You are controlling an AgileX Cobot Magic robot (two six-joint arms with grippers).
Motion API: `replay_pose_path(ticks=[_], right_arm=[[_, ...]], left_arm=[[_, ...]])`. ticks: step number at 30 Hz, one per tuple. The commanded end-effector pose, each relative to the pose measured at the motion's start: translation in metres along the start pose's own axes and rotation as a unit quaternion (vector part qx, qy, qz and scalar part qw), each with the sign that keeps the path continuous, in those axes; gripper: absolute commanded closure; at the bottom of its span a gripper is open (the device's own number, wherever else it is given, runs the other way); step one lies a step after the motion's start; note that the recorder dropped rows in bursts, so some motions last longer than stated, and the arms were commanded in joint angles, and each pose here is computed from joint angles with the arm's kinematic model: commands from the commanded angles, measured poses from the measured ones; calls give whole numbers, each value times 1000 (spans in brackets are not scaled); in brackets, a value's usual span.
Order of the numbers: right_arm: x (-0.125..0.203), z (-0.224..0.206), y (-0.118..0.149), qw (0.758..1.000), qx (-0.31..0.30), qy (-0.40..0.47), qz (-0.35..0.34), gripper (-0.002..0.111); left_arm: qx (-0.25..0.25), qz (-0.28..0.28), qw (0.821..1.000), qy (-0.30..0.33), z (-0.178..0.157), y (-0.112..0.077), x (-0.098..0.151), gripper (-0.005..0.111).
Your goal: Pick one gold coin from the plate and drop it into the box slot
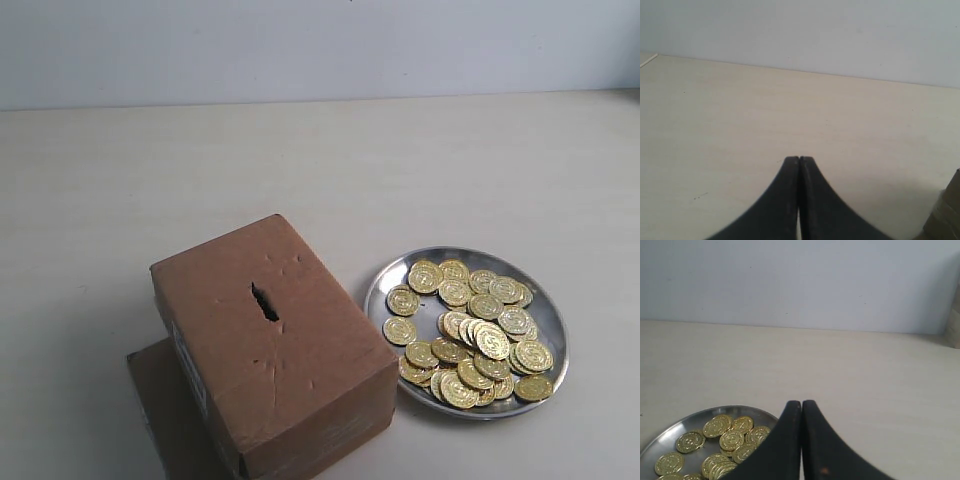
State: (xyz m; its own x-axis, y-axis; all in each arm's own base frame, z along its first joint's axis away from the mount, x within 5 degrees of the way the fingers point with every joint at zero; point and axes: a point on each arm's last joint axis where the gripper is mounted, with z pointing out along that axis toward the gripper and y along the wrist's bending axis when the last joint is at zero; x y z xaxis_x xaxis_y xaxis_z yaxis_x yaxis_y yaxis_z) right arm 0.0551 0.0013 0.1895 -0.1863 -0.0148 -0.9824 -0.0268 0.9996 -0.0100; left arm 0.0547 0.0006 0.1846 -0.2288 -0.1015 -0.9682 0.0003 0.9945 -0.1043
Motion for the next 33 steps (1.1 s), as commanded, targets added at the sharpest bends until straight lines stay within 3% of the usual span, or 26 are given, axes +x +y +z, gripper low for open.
replay_pose_path(ticks=[1,23,33], right_arm=[[1,0,0,1000,2,-4,-1,108],[1,0,0,1000,2,-4,1,108],[1,0,0,1000,2,-4,1,108]], left_arm=[[-1,-1,1000,-5,-1,0,-1,107],[-1,0,1000,-5,-1,0,-1,107],[29,5,1000,-2,-1,-3,0,107]])
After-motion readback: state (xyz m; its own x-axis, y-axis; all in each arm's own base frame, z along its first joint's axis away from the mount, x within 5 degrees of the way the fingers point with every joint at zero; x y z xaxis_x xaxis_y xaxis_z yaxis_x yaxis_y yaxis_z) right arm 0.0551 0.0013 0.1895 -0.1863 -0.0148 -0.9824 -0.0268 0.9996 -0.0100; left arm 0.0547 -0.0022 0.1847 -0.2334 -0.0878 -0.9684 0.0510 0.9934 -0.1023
